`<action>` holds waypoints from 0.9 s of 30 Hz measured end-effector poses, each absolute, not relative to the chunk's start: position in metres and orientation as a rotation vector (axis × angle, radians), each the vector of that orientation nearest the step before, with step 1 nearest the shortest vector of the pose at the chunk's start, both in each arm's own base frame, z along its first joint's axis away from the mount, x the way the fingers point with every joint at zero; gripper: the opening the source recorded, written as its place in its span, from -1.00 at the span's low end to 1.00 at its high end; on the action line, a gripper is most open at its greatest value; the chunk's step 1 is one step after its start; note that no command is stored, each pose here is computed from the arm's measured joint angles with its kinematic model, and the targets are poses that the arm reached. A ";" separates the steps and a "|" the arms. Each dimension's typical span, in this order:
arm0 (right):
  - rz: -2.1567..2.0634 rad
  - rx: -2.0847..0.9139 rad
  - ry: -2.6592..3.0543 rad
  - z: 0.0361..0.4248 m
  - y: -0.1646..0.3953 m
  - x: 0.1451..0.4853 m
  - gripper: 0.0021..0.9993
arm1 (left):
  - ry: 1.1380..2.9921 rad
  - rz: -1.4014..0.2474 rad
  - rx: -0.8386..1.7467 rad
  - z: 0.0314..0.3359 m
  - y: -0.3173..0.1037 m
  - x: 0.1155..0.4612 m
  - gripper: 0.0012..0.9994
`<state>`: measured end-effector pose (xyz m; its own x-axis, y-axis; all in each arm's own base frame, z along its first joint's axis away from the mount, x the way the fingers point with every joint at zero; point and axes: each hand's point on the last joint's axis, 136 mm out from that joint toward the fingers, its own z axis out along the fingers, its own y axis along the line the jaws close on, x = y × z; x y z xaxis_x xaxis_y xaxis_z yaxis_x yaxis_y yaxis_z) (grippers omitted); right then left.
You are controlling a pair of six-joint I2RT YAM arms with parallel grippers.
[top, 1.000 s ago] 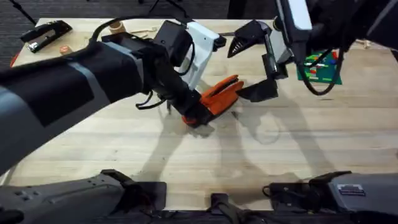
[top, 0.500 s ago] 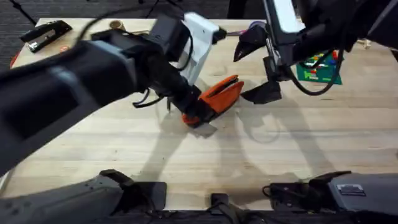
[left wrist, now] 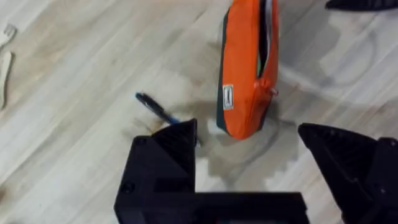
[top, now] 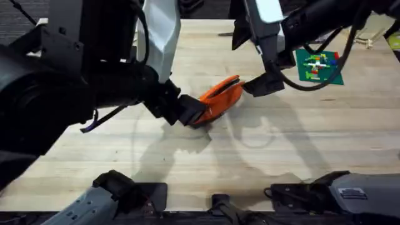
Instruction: Unzip the bag, pick up the pens from the table one at a time and place them inside, then zip the bag closed.
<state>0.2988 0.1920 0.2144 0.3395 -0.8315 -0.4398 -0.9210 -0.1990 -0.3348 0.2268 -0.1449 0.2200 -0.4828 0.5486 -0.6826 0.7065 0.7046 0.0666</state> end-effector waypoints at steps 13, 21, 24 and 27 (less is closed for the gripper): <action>0.226 -2.102 1.551 0.210 0.202 0.287 0.99 | 2.250 -0.270 0.955 0.214 -0.139 0.221 0.99; 0.219 -2.104 1.555 0.210 0.201 0.287 0.99 | 2.249 -0.270 0.955 0.214 -0.139 0.221 0.99; 0.219 -2.104 1.555 0.210 0.201 0.287 0.99 | 2.250 -0.270 0.955 0.214 -0.139 0.221 0.99; 0.219 -2.104 1.555 0.210 0.201 0.287 0.89 | 2.250 -0.270 0.955 0.214 -0.139 0.221 0.99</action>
<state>0.2872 0.2015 0.2099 0.3311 -0.8462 -0.4174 -0.9285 -0.2136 -0.3037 0.2214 -0.1390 0.2139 -0.5079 0.5618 -0.6530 0.7002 0.7108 0.0668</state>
